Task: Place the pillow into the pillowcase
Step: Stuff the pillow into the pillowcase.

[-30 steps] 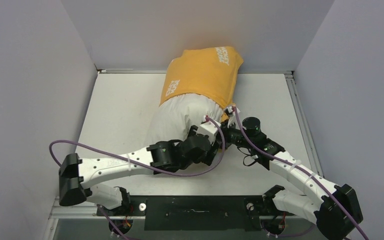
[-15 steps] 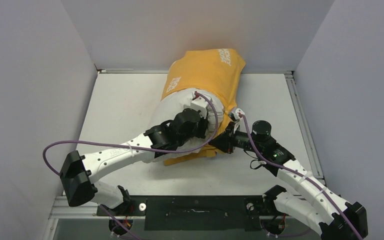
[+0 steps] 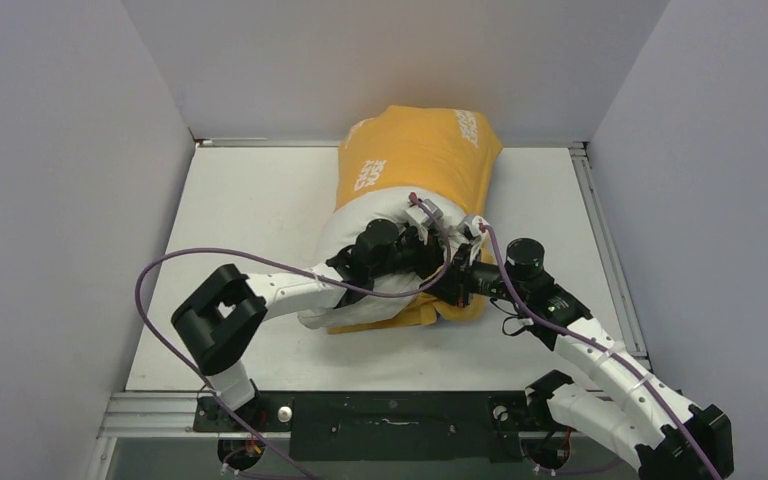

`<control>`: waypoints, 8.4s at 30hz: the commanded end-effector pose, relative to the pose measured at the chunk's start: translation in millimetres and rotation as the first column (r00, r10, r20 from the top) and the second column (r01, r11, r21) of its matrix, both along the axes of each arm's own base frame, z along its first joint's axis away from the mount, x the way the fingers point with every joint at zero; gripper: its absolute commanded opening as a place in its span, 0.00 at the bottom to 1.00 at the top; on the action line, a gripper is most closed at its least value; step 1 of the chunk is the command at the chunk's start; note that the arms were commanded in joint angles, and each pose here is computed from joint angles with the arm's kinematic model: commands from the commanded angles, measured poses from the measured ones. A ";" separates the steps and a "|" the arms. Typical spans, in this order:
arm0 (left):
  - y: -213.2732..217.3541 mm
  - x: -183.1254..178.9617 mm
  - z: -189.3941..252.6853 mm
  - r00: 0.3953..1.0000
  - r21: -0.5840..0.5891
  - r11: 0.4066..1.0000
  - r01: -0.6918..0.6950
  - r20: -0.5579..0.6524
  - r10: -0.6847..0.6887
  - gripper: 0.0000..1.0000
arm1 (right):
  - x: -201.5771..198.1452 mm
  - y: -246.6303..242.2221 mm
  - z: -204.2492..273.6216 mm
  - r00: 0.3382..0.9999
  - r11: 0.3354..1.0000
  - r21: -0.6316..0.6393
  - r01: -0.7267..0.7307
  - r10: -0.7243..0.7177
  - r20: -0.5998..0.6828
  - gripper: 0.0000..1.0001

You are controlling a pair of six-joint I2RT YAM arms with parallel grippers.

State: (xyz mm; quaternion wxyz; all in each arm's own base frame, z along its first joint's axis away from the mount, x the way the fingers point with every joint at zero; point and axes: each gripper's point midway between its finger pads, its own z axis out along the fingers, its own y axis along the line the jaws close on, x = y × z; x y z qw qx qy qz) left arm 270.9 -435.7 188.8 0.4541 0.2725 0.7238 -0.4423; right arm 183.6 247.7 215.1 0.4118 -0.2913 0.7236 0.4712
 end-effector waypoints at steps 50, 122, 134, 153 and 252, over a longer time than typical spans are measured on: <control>62.0 -31.3 60.9 0.999 0.227 0.974 -0.021 -0.033 0.029 0.52 | 22.8 -10.8 83.2 0.956 0.981 0.157 0.115 -0.153 0.252 0.05; 67.5 -44.1 170.8 0.970 -0.280 0.954 -0.110 0.180 0.165 0.00 | -13.6 -12.5 91.8 0.974 0.985 0.171 -0.001 -0.038 0.225 0.05; 17.5 38.2 169.6 0.891 -0.441 0.825 -0.353 0.110 0.440 0.00 | -85.7 -5.8 134.1 0.883 0.892 0.183 -0.413 0.342 0.323 0.05; -25.6 14.1 12.7 0.973 -0.010 0.975 -0.224 0.058 0.224 0.22 | -33.7 -27.4 105.9 0.963 0.999 0.031 -0.035 0.025 0.270 0.12; 47.0 -82.2 79.5 0.552 -0.438 0.803 -0.405 -0.817 -0.167 0.52 | -46.5 -16.4 119.7 0.961 0.902 0.427 -0.057 -0.066 0.269 0.06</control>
